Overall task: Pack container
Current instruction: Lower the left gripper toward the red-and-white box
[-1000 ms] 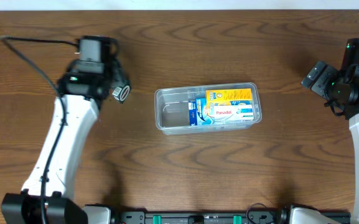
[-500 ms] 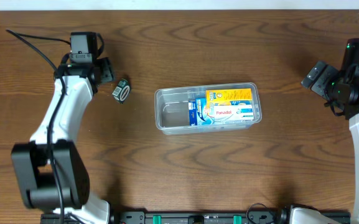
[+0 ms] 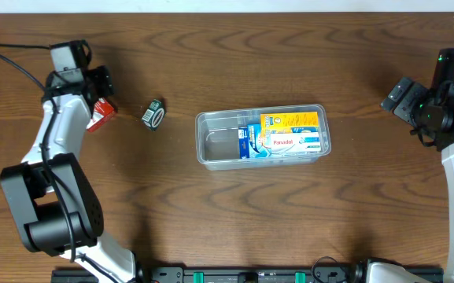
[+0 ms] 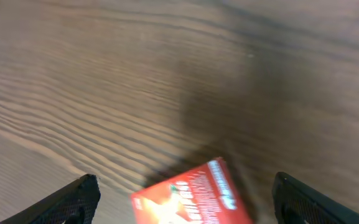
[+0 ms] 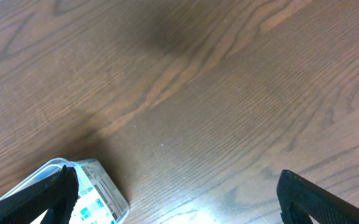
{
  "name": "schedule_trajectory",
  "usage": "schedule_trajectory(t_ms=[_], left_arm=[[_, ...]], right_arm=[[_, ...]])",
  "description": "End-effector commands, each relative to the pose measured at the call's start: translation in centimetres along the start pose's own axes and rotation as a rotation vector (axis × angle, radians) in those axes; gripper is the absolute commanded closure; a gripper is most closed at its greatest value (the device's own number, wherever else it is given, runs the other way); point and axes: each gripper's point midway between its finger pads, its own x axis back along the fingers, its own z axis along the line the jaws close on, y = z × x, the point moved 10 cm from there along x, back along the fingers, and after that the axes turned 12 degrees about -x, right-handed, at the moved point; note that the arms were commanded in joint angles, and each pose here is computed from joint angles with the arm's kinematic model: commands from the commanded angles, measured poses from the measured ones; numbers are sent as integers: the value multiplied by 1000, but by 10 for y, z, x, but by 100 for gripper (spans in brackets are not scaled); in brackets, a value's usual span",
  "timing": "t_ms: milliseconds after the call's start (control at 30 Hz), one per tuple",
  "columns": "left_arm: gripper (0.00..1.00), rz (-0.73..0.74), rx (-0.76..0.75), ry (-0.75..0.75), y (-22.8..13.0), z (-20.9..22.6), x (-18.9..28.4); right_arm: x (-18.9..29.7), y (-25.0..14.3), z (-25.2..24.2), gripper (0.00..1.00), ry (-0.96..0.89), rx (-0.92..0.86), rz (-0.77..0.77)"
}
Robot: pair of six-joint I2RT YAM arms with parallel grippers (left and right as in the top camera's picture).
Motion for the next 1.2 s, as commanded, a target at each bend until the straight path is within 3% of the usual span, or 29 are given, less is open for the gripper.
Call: schedule_trajectory(t_ms=[0,700,1167], left_arm=[[11,40,-239,-38,-12,4,-18],[11,58,-509,-305,-42,-2,-43],[11,143,-604,-359,-66,-12,-67]], right_arm=[[0,2,-1,1,-6,-17,-6],[0,2,-1,1,-6,-17,-6],[0,2,-1,1,-6,-17,-6]])
